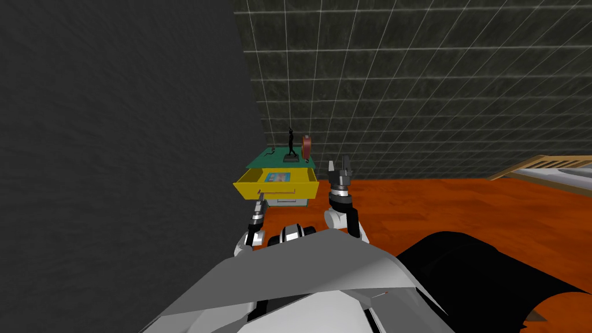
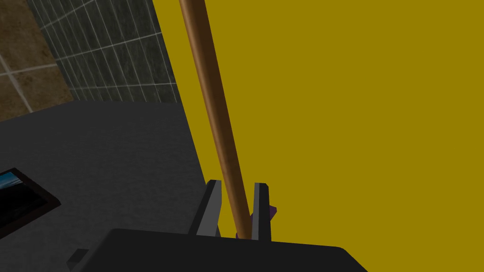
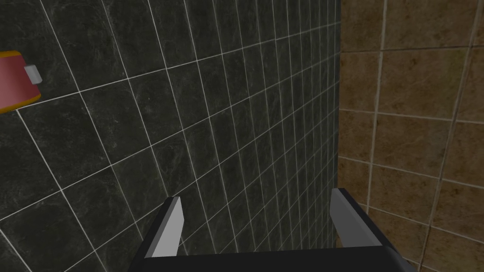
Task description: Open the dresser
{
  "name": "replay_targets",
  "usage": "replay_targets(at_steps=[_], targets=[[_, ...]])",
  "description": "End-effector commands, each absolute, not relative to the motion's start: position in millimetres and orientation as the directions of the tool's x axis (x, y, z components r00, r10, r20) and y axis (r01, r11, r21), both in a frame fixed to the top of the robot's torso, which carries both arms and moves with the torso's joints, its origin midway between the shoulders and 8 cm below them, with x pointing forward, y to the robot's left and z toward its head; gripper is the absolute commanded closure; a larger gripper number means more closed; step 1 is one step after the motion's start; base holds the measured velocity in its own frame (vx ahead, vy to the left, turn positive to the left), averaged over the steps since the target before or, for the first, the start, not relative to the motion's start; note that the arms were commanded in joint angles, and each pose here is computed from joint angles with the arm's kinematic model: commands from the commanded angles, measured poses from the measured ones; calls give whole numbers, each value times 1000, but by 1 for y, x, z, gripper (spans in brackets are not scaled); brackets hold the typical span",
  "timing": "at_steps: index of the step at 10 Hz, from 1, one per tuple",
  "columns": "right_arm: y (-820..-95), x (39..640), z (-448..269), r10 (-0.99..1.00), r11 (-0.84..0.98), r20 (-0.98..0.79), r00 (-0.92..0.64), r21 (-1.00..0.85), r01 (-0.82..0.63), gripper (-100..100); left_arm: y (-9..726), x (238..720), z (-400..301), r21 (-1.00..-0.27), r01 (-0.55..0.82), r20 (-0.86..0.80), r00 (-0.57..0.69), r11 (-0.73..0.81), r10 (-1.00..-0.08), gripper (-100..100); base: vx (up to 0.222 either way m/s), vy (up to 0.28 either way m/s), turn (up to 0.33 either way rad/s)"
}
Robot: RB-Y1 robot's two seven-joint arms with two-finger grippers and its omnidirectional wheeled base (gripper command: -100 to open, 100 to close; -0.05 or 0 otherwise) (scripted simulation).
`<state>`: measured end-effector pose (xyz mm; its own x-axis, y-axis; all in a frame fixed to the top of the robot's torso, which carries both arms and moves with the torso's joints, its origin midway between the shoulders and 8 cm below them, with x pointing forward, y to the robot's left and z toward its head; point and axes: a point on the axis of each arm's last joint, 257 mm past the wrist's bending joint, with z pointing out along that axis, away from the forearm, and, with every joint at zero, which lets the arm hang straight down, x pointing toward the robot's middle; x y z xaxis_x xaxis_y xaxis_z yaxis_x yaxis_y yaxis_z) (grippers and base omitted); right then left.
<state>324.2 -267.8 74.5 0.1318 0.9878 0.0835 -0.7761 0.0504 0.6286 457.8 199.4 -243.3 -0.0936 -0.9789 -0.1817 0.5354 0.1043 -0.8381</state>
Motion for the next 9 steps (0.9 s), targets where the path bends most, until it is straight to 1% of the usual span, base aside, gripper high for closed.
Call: replay_targets(at_steps=[1,2,6,9], targets=[[-268,324,75,988,50,84,132,629,-776,0,199,475,-233,-836,539,-182,-99,101,-978,-100,-151,16,30],[-268,324,75,988,50,84,132,629,-776,0,199,475,-233,-836,539,-182,-99,101,-978,-100,-64,1,9],[-268,324,75,988,50,84,132,629,-776,0,196,506,-211,-836,540,-181,-105,96,-978,-100,-47,-6,11],[-268,324,75,988,50,84,132,629,-776,0,194,529,-193,-836,540,-179,-110,93,-978,-100,-77,5,9]])
